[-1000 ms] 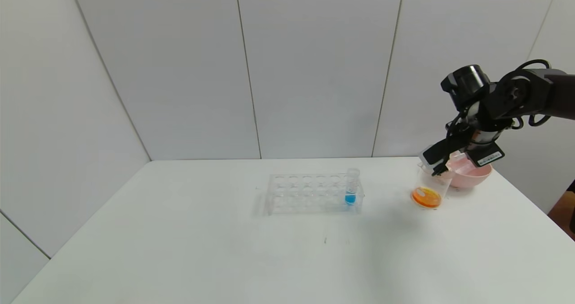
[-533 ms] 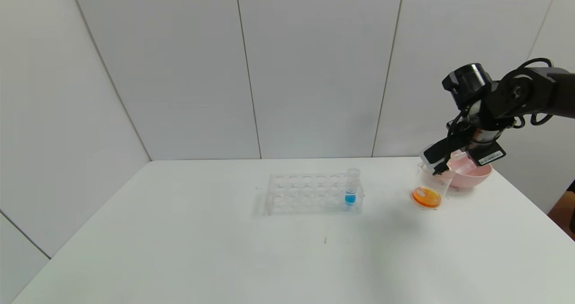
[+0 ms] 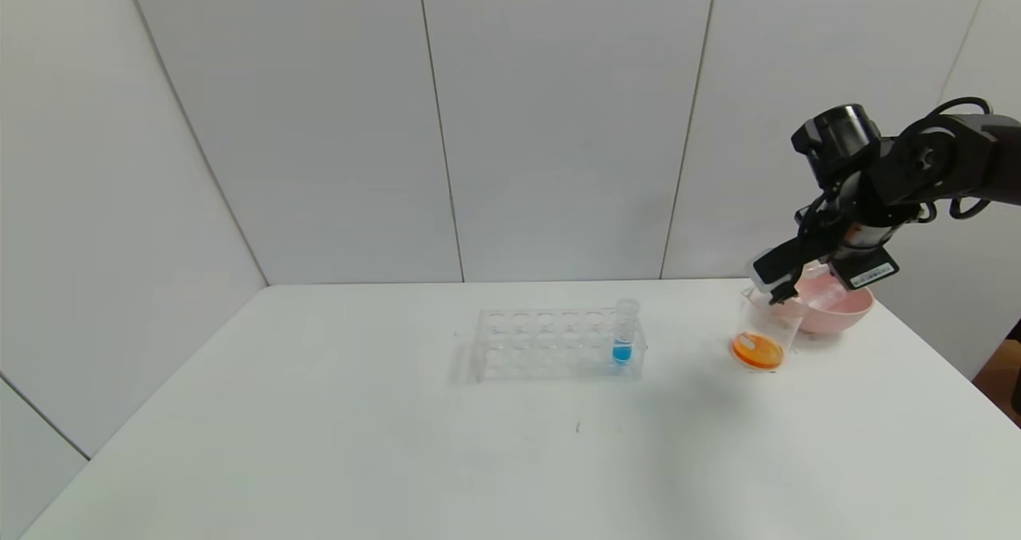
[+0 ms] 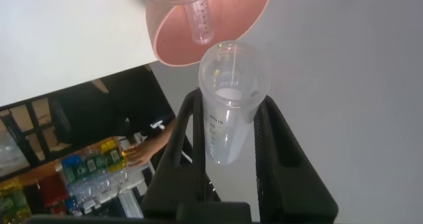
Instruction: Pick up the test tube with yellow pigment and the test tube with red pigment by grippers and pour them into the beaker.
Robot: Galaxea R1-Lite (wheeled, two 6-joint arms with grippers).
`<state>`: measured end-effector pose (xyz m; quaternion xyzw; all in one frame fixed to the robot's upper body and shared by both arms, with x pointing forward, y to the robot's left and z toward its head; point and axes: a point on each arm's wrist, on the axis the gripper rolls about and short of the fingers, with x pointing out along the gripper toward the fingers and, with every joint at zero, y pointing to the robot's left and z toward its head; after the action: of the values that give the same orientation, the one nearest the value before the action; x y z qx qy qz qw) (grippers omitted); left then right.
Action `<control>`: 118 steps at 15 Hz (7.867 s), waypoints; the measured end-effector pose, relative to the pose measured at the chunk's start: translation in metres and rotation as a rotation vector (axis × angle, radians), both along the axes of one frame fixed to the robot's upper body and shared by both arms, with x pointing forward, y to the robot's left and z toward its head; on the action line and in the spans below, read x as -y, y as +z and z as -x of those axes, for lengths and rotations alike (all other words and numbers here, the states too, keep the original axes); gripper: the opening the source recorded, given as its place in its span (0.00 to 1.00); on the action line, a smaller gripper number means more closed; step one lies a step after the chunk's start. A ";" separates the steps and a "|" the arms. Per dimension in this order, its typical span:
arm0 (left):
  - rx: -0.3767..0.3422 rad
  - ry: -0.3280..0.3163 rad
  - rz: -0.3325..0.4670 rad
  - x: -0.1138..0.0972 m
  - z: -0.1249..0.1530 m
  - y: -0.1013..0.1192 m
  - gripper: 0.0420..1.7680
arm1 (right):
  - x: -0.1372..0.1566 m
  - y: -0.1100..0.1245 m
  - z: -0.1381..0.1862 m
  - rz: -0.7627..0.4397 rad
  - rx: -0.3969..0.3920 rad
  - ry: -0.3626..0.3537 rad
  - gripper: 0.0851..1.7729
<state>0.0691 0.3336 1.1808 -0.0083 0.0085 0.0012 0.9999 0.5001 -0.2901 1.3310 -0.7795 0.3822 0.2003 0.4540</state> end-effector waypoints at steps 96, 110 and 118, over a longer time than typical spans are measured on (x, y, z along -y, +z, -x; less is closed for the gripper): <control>0.000 0.000 0.000 0.000 0.000 0.000 0.97 | 0.171 -0.091 -0.036 -1.872 0.596 -0.703 0.34; 0.000 0.000 0.000 0.000 0.000 0.000 0.97 | 0.173 -0.093 -0.034 -1.861 0.614 -0.683 0.86; 0.000 0.000 0.000 0.000 0.000 0.000 0.97 | 0.138 -0.068 -0.010 -1.806 0.641 -0.757 0.93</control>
<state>0.0691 0.3336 1.1808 -0.0083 0.0085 0.0015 0.9999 0.5099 -0.4285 1.2629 0.0071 0.1706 0.0396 0.9845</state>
